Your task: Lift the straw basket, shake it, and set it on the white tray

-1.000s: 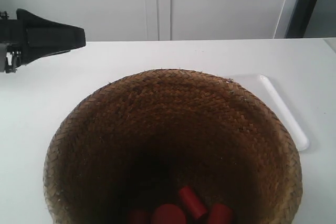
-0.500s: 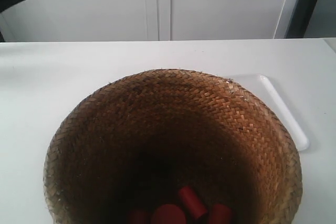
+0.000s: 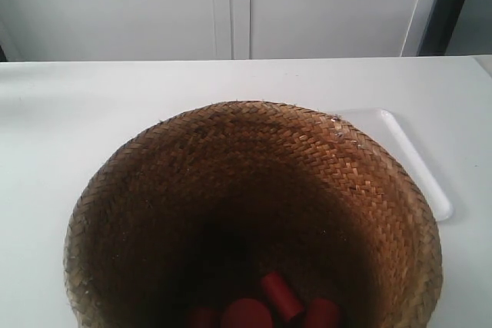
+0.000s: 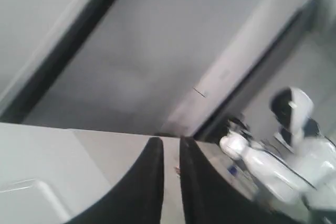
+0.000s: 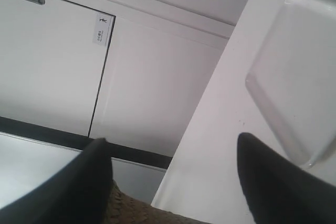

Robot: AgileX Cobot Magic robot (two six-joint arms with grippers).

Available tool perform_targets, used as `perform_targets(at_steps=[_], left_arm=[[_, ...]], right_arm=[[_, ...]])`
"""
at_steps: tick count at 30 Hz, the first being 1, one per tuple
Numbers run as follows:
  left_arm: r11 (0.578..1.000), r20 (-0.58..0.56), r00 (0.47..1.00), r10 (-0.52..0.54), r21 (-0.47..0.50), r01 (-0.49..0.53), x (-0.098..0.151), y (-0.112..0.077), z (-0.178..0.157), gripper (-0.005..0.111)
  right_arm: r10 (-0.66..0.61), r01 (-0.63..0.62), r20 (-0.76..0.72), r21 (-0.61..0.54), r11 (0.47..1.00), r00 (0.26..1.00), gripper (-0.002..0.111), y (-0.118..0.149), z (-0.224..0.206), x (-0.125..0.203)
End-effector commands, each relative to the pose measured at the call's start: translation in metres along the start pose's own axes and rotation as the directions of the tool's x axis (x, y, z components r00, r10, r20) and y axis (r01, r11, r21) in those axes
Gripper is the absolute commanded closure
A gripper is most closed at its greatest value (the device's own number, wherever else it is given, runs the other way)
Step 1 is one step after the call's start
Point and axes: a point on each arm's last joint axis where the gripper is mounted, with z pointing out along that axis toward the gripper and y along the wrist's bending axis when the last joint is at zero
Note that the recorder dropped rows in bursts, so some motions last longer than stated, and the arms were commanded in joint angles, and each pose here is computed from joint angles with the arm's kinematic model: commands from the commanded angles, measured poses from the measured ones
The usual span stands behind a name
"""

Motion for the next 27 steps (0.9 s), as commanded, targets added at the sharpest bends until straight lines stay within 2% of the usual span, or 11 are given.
perform_targets(at_steps=[1, 6, 8, 11, 12, 14, 16, 19, 22, 25, 27], left_arm=[[0.86, 0.157, 0.984, -0.085, -0.488, 0.152, 0.012, 0.045, -0.007, 0.089], [0.547, 0.117, 0.993, 0.006, -0.832, 0.095, 0.035, 0.06, -0.026, 0.089], [0.488, 0.05, 0.998, 0.043, -0.872, 0.022, 0.041, 0.058, -0.029, 0.089], [0.603, -0.221, 0.959, 0.175, -0.746, -0.282, 0.051, 0.047, -0.015, 0.089], [0.671, -0.361, 0.876, 0.32, -0.566, -0.478, 0.056, 0.038, -0.003, 0.089], [0.691, -0.413, 0.721, 0.556, -0.252, -0.678, 0.065, 0.021, 0.012, 0.089], [0.577, -0.295, 0.541, 0.788, 0.046, -0.815, 0.073, 0.002, 0.024, 0.089], [0.437, -0.182, 0.408, 0.895, 0.16, -0.885, 0.077, -0.006, 0.029, 0.089], [0.429, -0.23, 0.397, 0.888, 0.107, -0.897, 0.075, 0.0, 0.03, 0.089], [0.612, -0.409, 0.599, 0.688, -0.116, -0.782, 0.068, 0.016, 0.023, 0.089], [0.693, -0.459, 0.71, 0.534, -0.243, -0.679, 0.062, 0.02, 0.017, 0.089]], right_arm=[[-0.001, 0.001, 0.017, -0.001, 1.0, 1.0, 0.045, -0.001, 0.0, -0.001], [-0.001, 0.001, 0.021, -0.003, 1.0, 1.0, 0.045, -0.001, 0.0, -0.001], [-0.001, 0.001, 0.023, -0.003, 1.0, 1.0, 0.045, -0.001, 0.0, -0.001], [-0.001, 0.001, 0.023, -0.003, 1.0, 1.0, 0.045, -0.001, 0.0, -0.001], [-0.001, 0.001, 0.023, -0.003, 1.0, 1.0, 0.045, -0.001, 0.0, -0.001], [-0.001, 0.001, 0.023, -0.003, 1.0, 1.0, 0.045, -0.001, 0.0, -0.001], [-0.001, 0.001, 0.023, -0.003, 1.0, 1.0, 0.045, -0.001, 0.0, -0.001], [-0.001, 0.001, 0.023, -0.003, 1.0, 1.0, 0.045, -0.001, 0.0, -0.001], [-0.001, 0.001, 0.023, -0.003, 1.0, 1.0, 0.045, -0.001, 0.0, -0.001], [-0.001, 0.001, 0.023, -0.003, 1.0, 1.0, 0.045, -0.001, 0.0, -0.001], [-0.001, 0.001, 0.023, -0.003, 1.0, 1.0, 0.045, -0.001, 0.0, -0.001]])
